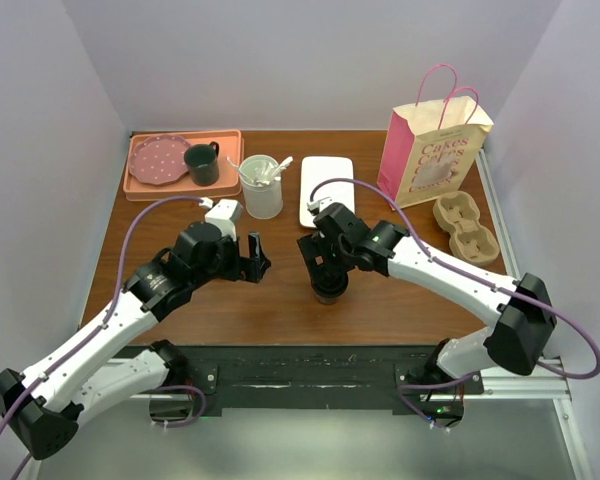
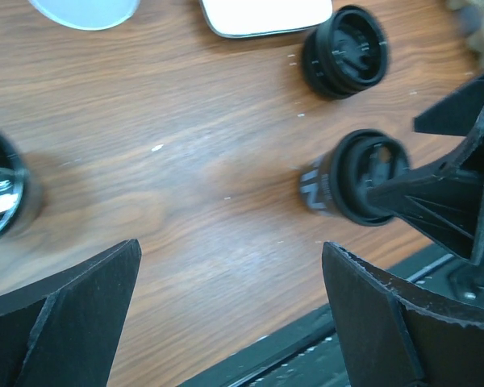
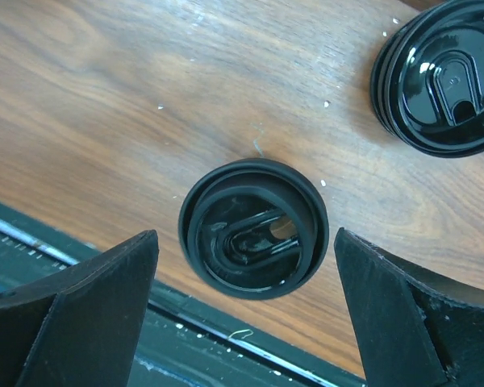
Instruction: Pack the takeout coffee
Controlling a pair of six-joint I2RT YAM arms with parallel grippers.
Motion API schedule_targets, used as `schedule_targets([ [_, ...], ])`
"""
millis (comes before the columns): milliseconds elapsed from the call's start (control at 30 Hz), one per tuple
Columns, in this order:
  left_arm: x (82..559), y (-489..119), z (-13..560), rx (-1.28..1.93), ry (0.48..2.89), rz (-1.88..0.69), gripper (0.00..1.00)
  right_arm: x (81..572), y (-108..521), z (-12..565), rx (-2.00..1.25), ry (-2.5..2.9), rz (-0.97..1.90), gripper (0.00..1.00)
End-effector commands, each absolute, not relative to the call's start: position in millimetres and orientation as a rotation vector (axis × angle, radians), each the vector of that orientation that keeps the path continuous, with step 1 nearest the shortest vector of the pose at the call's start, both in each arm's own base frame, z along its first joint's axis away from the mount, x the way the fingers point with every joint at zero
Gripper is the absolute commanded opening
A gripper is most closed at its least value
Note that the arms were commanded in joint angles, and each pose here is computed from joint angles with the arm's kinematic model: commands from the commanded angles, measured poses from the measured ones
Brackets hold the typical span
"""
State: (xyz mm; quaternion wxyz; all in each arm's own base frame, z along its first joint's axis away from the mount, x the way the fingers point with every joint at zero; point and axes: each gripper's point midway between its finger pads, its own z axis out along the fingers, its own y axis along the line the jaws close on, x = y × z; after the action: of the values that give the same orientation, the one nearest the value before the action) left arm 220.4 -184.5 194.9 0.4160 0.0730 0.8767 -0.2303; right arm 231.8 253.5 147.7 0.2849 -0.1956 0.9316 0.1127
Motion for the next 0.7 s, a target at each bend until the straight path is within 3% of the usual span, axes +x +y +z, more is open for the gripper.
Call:
schedule_targets([
  [0, 223.3, -163.7, 191.4, 0.206, 2.181, -0.448, 1.0, 238.2, 257.7, 158.1, -0.468, 2.453, 0.229, 0.94],
  [667, 224.2, -166.5, 187.5, 0.232, 2.169, -0.459, 1.0, 236.8, 255.0, 135.6, -0.482, 2.488, 0.127, 0.87],
])
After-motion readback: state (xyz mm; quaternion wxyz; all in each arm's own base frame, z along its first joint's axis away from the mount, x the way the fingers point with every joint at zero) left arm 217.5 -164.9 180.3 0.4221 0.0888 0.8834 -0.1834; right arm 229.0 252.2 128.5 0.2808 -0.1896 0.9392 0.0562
